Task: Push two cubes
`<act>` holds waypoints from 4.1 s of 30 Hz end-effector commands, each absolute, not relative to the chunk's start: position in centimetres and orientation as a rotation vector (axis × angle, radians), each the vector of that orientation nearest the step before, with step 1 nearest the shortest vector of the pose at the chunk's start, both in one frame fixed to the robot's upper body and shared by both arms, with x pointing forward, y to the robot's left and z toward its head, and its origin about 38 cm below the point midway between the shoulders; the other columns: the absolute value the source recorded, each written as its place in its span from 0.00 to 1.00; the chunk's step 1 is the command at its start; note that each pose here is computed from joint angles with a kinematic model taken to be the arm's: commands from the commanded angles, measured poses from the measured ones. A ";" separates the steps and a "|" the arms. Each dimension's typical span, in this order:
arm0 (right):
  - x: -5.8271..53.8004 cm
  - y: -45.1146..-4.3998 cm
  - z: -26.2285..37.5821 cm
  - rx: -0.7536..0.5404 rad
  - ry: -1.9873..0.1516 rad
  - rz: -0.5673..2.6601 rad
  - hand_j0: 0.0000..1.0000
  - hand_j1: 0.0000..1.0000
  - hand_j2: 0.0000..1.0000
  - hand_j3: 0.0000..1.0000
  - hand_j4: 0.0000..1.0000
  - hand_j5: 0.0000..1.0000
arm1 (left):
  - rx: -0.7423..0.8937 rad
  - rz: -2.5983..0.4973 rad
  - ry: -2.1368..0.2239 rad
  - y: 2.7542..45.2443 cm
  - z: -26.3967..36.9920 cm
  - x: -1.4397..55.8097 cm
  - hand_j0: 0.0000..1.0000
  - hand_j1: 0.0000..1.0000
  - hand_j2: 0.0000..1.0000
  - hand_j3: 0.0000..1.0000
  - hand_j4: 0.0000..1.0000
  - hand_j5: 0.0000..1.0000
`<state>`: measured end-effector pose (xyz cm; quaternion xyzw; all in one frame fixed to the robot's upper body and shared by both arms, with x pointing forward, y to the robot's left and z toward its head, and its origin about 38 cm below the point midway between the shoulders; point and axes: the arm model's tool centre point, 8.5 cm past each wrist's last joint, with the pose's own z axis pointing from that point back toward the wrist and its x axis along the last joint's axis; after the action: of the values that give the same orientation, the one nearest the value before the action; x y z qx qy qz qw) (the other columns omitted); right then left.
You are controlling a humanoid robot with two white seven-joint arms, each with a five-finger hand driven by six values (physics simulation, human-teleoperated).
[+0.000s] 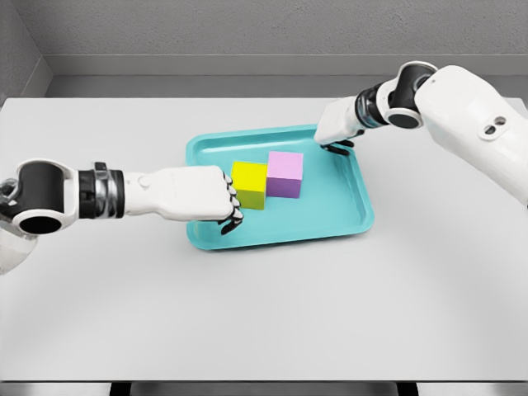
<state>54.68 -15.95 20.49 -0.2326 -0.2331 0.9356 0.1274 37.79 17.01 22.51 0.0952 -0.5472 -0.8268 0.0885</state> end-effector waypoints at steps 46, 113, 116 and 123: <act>54.0 -9.9 19.5 -0.724 -0.650 2.837 0.13 0.13 0.13 0.13 0.13 0.13 | 0.273 -2.586 -1.367 13.1 15.5 41.6 0.28 0.28 0.28 0.28 0.28 0.28; 53.0 -16.4 20.7 -0.710 -0.569 2.890 0.15 0.15 0.15 0.15 0.15 0.15 | 0.272 -2.551 -1.360 12.1 15.5 43.5 0.28 0.28 0.28 0.28 0.28 0.28; 52.9 -17.2 21.2 -0.710 -0.581 2.879 0.16 0.16 0.16 0.16 0.16 0.16 | 0.277 -2.547 -1.347 12.5 15.3 43.6 0.28 0.28 0.28 0.28 0.28 0.28; 52.7 -18.2 23.7 -0.752 -0.615 2.868 0.17 0.17 0.17 0.17 0.17 0.17 | 0.289 -2.549 -1.345 12.5 15.6 43.8 0.28 0.28 0.28 0.28 0.28 0.28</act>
<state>52.85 -17.91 23.54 -0.2485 -0.2004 0.9461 0.0544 43.79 12.52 15.52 0.0990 -0.4597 -0.8743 0.1201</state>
